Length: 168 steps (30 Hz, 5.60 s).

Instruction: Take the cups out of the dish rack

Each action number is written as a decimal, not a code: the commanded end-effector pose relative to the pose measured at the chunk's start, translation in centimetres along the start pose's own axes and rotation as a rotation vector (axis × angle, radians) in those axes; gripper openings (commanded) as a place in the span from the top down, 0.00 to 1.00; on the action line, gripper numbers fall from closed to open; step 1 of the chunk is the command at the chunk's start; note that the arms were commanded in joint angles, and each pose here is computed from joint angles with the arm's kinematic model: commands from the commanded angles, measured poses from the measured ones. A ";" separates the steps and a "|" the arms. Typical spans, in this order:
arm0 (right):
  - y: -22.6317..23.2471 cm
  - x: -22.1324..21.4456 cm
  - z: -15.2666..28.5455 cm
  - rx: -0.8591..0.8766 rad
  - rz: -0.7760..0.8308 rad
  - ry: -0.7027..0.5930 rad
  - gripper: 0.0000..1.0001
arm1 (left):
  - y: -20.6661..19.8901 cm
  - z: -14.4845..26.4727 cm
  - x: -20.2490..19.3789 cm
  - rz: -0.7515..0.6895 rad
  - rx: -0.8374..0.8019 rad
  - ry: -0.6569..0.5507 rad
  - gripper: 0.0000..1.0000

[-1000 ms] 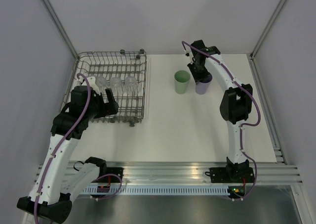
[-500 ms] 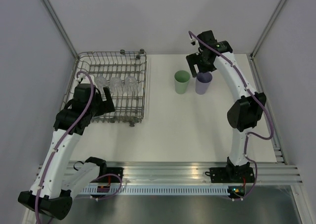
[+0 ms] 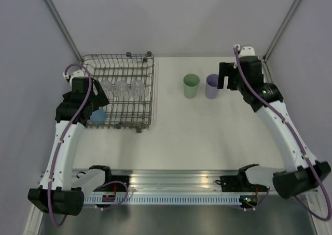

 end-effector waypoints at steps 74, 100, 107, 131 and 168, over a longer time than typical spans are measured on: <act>13.5 -4.7 10.9 1.098 -0.358 -0.154 0.05 | -9.8 3.6 6.5 0.147 -0.832 -0.021 0.98; 17.9 -4.7 17.6 1.576 -0.469 -0.264 0.25 | -21.5 17.5 3.2 0.238 -1.605 0.149 0.98; 17.6 -4.7 19.6 1.666 -0.438 -0.288 0.57 | -22.1 16.8 2.3 0.238 -1.602 0.195 0.98; 18.2 -3.5 19.5 1.638 -0.404 -0.286 1.00 | -23.1 17.1 1.5 0.201 -1.604 0.223 0.61; -2.7 1.9 -2.1 -0.136 0.012 0.207 1.00 | -9.5 2.1 -3.5 -0.235 -0.460 -0.037 0.00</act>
Point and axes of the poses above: each gripper's point midway between its finger pads, its own z axis back along the fingers, its own y axis along the line the jaws close on, x = y × z, the point moved 1 cm from there along z, back along the fingers, and after that the axes turned 7 degrees about -z, right-handed, at the moved point
